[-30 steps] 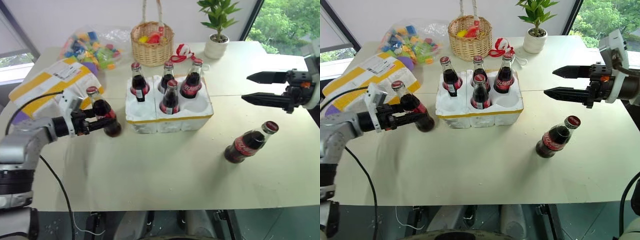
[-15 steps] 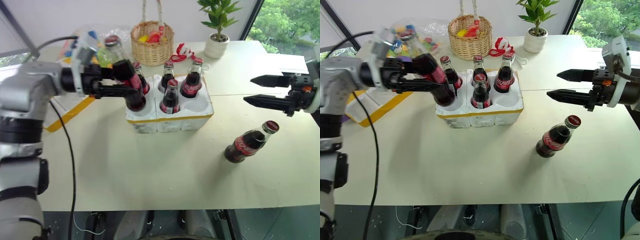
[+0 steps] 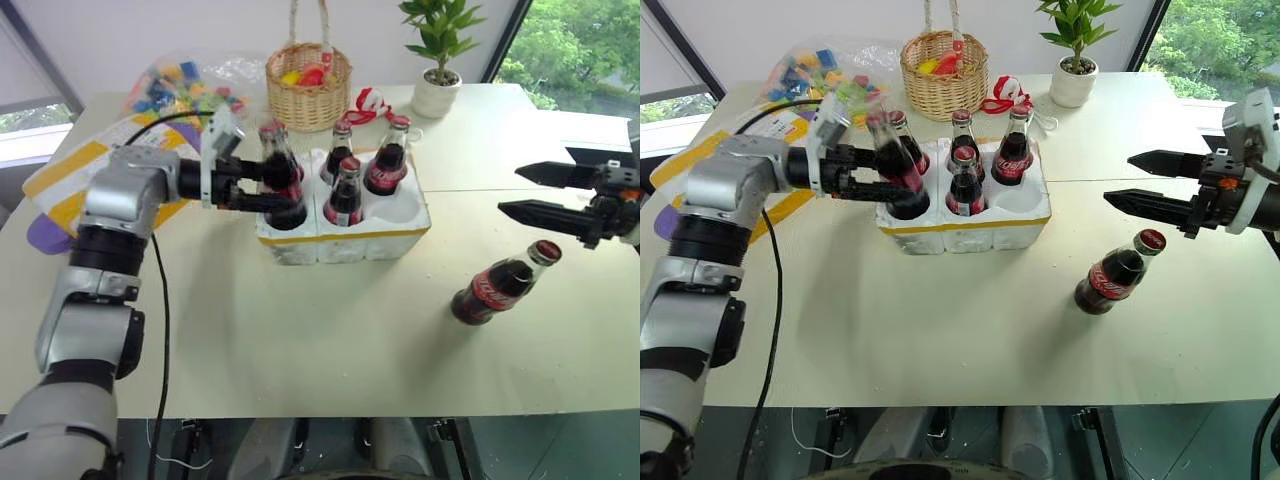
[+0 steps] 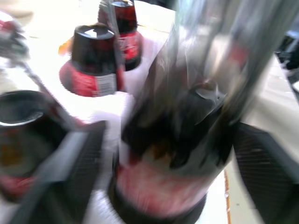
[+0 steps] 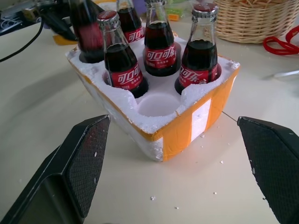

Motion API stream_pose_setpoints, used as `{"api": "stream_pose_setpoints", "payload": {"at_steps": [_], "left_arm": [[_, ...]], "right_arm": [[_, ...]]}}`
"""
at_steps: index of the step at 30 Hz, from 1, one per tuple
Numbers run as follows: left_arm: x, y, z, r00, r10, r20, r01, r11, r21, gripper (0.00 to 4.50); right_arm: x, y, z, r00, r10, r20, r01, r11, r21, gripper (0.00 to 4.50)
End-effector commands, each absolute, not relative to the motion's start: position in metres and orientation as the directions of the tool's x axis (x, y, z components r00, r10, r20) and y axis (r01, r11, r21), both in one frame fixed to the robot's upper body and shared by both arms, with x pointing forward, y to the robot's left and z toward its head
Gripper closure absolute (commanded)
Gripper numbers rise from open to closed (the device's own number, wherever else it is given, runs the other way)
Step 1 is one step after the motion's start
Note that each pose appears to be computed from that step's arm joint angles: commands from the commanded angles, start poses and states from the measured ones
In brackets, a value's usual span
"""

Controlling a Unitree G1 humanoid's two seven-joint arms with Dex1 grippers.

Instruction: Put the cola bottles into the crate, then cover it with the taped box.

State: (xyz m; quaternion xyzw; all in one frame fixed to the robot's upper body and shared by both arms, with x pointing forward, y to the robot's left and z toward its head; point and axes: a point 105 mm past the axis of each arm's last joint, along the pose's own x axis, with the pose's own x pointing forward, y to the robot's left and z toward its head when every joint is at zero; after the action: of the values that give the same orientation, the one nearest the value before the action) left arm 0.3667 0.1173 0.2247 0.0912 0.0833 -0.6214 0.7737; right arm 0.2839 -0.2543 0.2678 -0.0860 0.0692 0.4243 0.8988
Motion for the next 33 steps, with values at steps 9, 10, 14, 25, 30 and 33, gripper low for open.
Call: {"api": "stream_pose_setpoints", "payload": {"at_steps": [9, 10, 14, 25, 30, 33], "left_arm": [[0.349, 0.140, 0.262, 0.211, -0.952, -0.222, 0.975, 0.187, 0.123, 0.05], [0.345, 0.146, 0.266, 0.211, -0.951, -0.225, 0.974, 0.185, 0.131, 0.05], [0.324, 0.162, 0.287, 0.186, -0.956, -0.228, 0.977, 0.156, 0.147, 0.05], [0.277, 0.148, 0.286, -0.029, -0.954, -0.299, 0.991, -0.067, 0.118, 0.05], [0.276, 0.140, 0.279, -0.075, -0.947, -0.313, 0.988, -0.112, 0.103, 0.05], [0.275, 0.135, 0.277, -0.102, -0.942, -0.319, 0.986, -0.138, 0.093, 0.05]], "right_arm": [[0.298, -0.291, 0.291, 0.809, 0.579, -0.104, -0.586, 0.779, -0.224, 0.00], [0.295, -0.301, 0.290, 0.828, 0.549, -0.112, -0.559, 0.796, -0.233, 0.00], [0.270, -0.345, 0.282, 0.886, 0.432, -0.166, -0.461, 0.855, -0.238, 0.00], [0.158, -0.351, 0.218, 0.900, 0.341, -0.273, -0.375, 0.923, -0.083, 0.00], [0.159, -0.298, 0.196, 0.882, 0.396, -0.257, -0.427, 0.901, -0.075, 0.00], [0.164, -0.277, 0.187, 0.876, 0.425, -0.229, -0.446, 0.894, -0.048, 0.00]]}}
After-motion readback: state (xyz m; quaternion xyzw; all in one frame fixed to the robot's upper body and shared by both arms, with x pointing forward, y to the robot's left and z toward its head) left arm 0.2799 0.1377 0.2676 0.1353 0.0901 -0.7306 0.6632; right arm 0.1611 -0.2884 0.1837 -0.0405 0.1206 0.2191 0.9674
